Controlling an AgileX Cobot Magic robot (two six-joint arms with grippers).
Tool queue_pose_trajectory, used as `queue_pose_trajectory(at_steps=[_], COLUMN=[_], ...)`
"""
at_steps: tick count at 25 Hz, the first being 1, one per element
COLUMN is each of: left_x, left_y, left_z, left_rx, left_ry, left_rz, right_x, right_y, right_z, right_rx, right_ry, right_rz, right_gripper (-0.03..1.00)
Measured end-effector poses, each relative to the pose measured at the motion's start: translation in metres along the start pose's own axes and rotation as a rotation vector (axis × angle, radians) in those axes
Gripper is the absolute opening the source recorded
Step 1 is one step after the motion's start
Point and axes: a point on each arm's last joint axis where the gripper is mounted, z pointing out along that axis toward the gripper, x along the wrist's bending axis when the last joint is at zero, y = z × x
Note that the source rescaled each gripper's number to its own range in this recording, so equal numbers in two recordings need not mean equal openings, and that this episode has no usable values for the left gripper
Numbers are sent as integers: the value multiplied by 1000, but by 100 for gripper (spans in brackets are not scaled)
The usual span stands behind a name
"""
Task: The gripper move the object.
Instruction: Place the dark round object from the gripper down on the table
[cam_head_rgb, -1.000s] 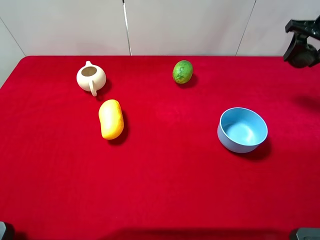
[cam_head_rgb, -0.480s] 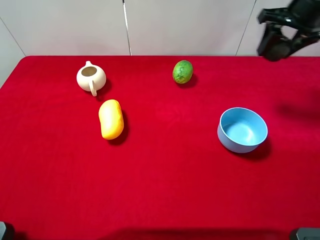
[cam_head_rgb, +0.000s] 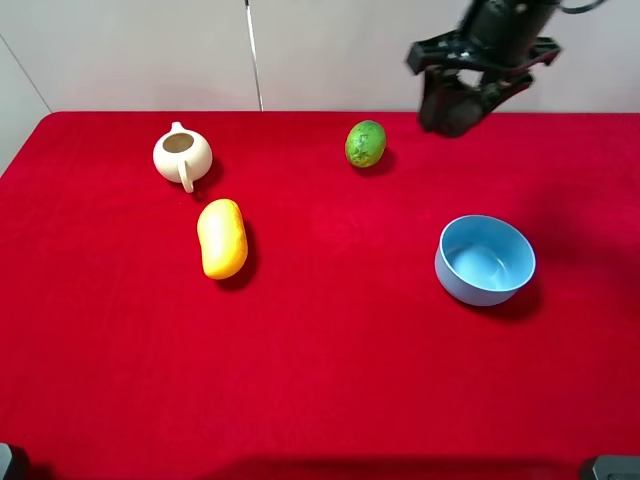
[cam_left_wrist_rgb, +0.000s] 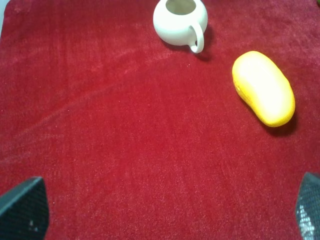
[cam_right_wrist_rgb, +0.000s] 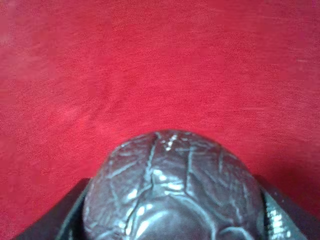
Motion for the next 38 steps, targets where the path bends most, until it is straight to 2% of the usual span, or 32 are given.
queue_pose_trajectory(at_steps=[8,19,23,38], left_x=[0,0,0,0], left_y=[0,0,0,0], left_z=[0,0,0,0], left_rx=[0,-1,-1,-1], left_ry=[0,0,0,0], left_rz=[0,0,0,0], right_x=[72,140,147,151], right_y=[-9,-21,-19,-3], right_z=[9,24,46,106], right_rx=[11,-45,-33,-52], right_ry=[38,83,92,108], right_rz=[-190,-349,-348,-302], right_gripper=[0,0,0,0])
